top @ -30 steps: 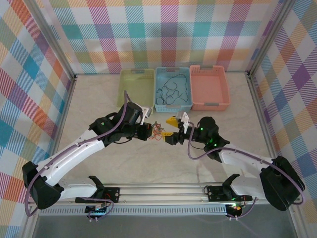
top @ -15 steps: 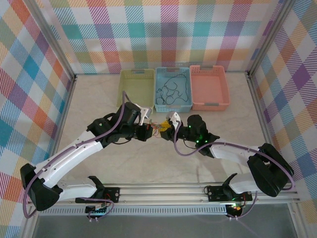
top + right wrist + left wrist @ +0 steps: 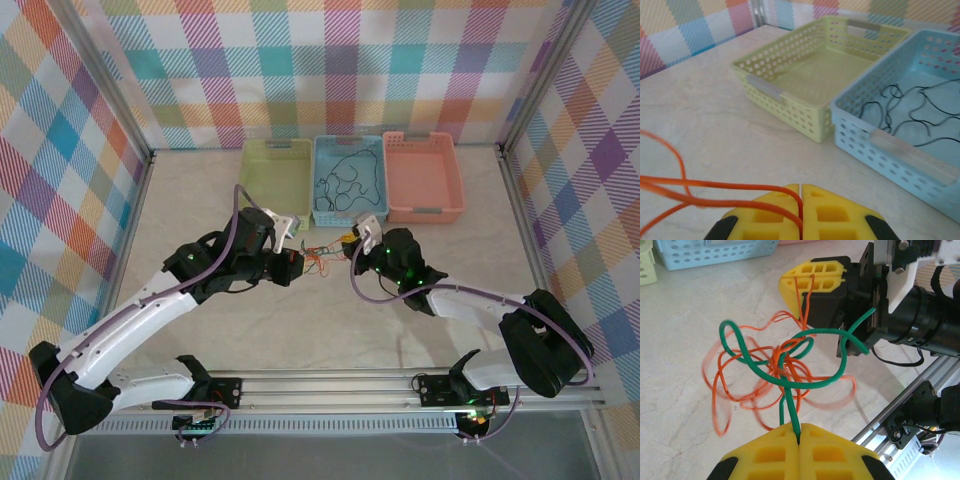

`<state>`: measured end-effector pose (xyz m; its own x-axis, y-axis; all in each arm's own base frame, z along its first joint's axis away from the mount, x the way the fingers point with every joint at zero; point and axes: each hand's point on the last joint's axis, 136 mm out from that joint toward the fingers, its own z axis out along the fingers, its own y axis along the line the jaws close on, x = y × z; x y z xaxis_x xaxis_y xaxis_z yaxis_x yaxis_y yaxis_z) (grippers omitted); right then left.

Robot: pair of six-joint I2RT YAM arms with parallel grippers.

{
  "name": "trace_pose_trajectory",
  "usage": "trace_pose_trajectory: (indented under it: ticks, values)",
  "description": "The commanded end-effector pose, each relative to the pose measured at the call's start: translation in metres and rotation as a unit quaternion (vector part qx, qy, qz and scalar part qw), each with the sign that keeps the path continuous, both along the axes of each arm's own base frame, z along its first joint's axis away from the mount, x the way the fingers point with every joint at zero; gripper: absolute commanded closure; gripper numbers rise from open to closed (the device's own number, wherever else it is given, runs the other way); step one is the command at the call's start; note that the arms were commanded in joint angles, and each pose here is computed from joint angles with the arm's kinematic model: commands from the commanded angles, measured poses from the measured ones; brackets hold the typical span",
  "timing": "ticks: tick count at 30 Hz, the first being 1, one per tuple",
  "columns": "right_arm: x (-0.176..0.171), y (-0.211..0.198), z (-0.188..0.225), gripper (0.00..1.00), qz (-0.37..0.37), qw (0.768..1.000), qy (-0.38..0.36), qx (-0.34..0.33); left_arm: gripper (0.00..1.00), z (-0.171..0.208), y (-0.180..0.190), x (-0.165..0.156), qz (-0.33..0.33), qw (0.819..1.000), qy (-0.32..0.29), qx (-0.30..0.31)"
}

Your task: Untangle the cables

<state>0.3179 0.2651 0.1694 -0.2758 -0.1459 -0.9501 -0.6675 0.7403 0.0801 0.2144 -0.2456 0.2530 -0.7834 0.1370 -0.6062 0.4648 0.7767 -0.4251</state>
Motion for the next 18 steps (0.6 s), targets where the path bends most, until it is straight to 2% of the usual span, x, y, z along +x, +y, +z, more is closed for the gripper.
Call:
trace_pose_trajectory:
  ticks: [1, 18]
  values:
    - [0.016, -0.038, -0.020, 1.00, -0.089, 0.995, 0.039, -0.007, 1.00, 0.007, 0.012, -0.003, 0.009, 1.000, -0.013, -0.002]
    - [0.034, -0.103, -0.040, 1.00, -0.230, 0.969, 0.092, 0.008, 1.00, 0.012, 0.049, -0.014, 0.036, 0.998, -0.036, 0.030]
